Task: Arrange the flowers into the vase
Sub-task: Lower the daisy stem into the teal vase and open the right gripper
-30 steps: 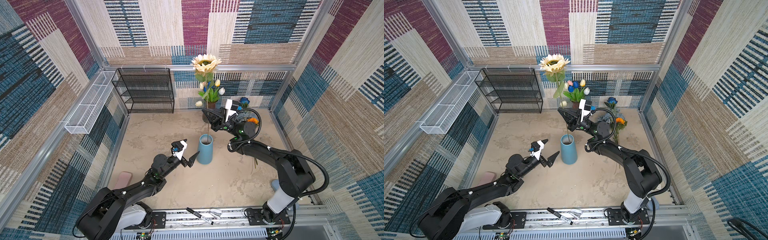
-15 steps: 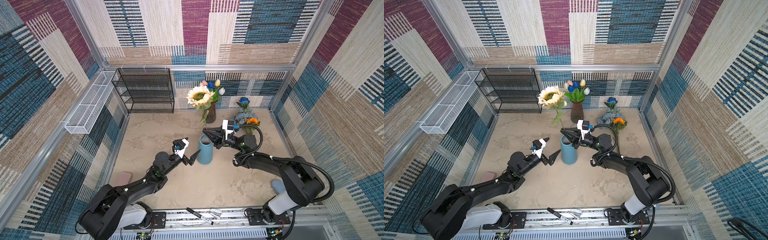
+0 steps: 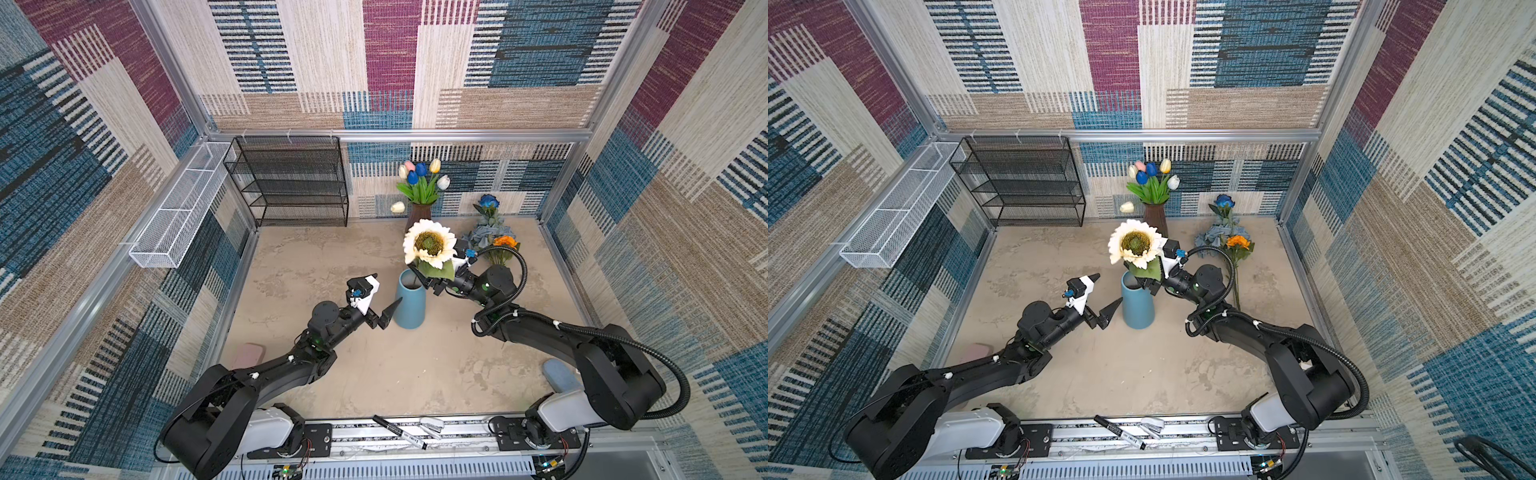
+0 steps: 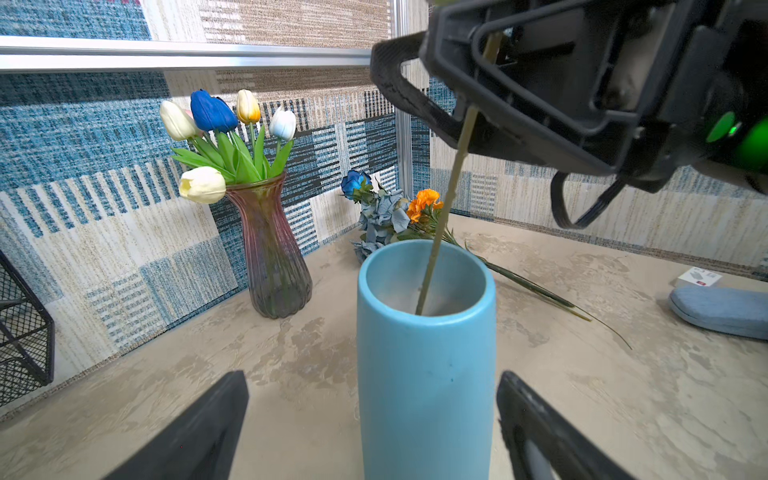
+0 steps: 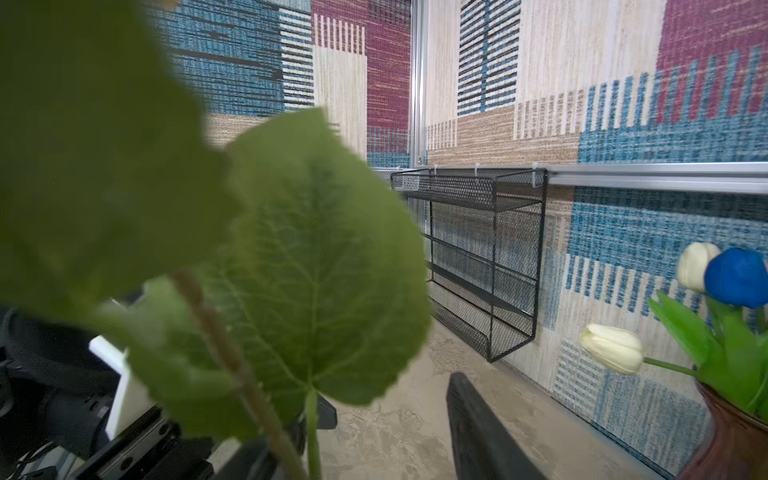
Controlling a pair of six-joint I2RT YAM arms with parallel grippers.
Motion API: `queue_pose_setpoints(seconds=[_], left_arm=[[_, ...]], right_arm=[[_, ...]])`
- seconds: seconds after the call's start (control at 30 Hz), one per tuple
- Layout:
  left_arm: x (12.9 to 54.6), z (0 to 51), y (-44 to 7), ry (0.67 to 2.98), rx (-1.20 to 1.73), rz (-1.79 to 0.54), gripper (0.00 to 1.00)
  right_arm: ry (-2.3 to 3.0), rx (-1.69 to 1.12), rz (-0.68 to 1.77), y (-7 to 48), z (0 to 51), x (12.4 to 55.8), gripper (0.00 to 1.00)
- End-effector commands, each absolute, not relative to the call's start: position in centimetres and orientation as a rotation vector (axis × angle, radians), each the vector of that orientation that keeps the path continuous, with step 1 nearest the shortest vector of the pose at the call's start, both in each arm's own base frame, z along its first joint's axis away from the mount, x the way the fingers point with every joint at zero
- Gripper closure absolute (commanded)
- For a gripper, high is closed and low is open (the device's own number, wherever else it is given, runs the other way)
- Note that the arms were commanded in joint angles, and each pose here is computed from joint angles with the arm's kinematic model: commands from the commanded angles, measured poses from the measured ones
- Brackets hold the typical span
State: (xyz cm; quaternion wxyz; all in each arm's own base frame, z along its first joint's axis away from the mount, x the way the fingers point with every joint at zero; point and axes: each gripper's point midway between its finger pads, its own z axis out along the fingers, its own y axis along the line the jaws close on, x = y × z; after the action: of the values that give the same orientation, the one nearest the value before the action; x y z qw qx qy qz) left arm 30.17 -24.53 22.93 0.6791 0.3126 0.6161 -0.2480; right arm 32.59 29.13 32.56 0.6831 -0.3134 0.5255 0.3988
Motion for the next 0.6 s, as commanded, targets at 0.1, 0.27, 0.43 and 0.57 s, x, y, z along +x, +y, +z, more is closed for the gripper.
queue_pose_setpoints(seconds=[0.1, 0.27, 0.43, 0.57], left_arm=[[30.5, 23.7, -24.8, 1.343, 0.718, -0.536, 0.04], [30.7, 23.8, -25.1, 1.338, 0.716, -0.548, 0.04], [30.6, 23.7, -25.0, 1.34, 0.715, -0.544, 0.04], [30.7, 23.6, -24.9, 1.343, 0.711, -0.539, 0.04]], right_arm=[[1.33, -0.647, 0.797, 29.2, 31.9, 36.1, 0.52], [1.368, -0.687, 0.847, 30.5, 32.1, 36.7, 0.71], [1.453, -0.7, 0.89, 31.8, 32.2, 38.1, 0.77], [1.49, -0.689, 0.912, 32.1, 32.6, 38.5, 0.81]])
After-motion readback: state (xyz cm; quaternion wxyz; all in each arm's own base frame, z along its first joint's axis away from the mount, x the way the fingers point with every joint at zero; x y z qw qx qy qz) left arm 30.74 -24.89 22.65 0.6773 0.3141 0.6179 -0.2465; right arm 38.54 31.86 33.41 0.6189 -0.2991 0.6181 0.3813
